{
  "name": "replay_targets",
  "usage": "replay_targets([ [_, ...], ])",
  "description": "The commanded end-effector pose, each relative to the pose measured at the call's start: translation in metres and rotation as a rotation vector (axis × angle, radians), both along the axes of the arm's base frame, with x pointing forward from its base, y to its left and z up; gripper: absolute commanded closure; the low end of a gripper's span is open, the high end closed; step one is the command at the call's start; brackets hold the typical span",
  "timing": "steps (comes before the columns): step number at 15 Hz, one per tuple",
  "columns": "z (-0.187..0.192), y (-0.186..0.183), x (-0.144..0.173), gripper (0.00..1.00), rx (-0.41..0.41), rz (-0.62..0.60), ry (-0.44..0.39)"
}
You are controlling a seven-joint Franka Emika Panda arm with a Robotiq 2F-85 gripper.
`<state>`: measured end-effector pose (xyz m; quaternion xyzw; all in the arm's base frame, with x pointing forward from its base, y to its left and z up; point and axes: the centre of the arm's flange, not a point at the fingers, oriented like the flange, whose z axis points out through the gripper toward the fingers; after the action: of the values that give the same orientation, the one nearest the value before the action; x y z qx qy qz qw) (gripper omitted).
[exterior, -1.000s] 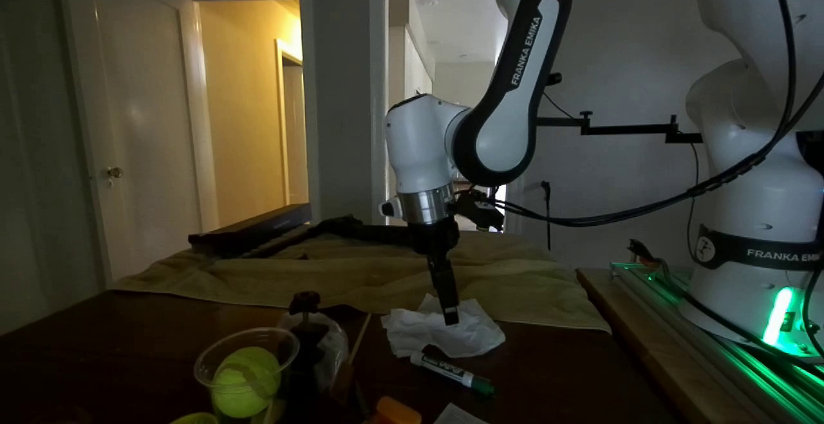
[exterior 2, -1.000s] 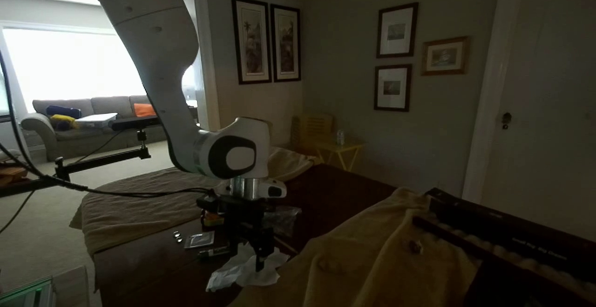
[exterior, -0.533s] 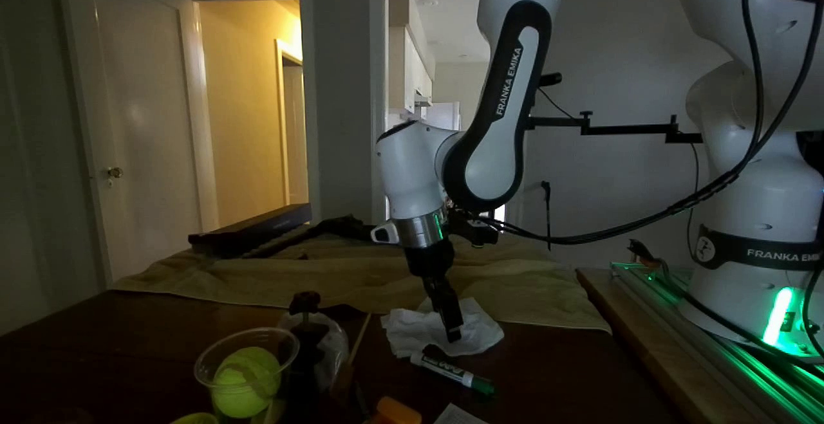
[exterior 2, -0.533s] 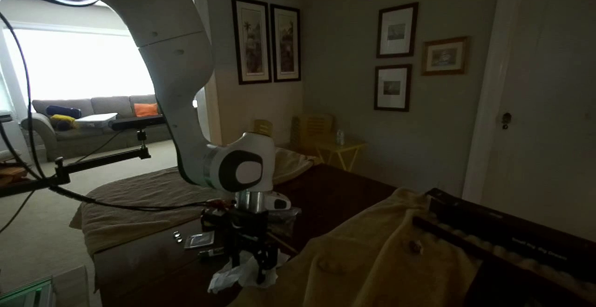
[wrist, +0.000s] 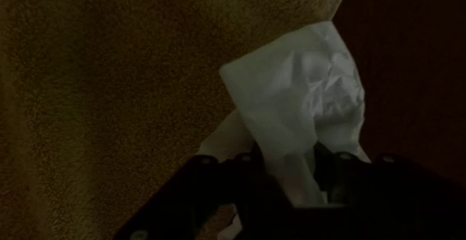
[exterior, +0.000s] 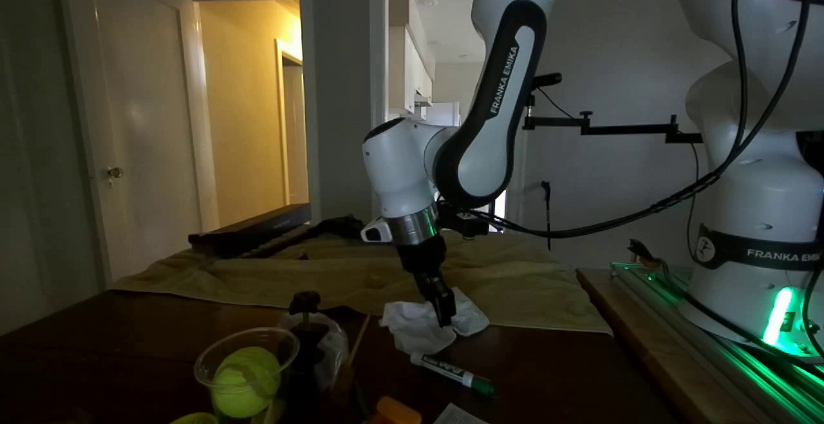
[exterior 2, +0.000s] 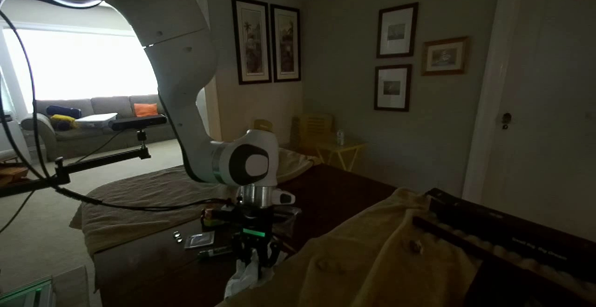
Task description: Pick up the napkin and wipe the table
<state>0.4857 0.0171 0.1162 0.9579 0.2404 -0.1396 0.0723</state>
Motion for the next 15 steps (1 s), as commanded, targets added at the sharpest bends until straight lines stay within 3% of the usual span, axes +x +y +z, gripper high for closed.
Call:
replay_targets([
  [1, -0.005, -0.001, 0.006, 1.00, -0.026, 0.050, 0.027],
  [6, 0.004, 0.000, 0.005, 0.99, -0.037, 0.043, 0.027],
  [15, 0.092, 0.003, 0.002, 0.99, -0.037, 0.027, -0.041],
])
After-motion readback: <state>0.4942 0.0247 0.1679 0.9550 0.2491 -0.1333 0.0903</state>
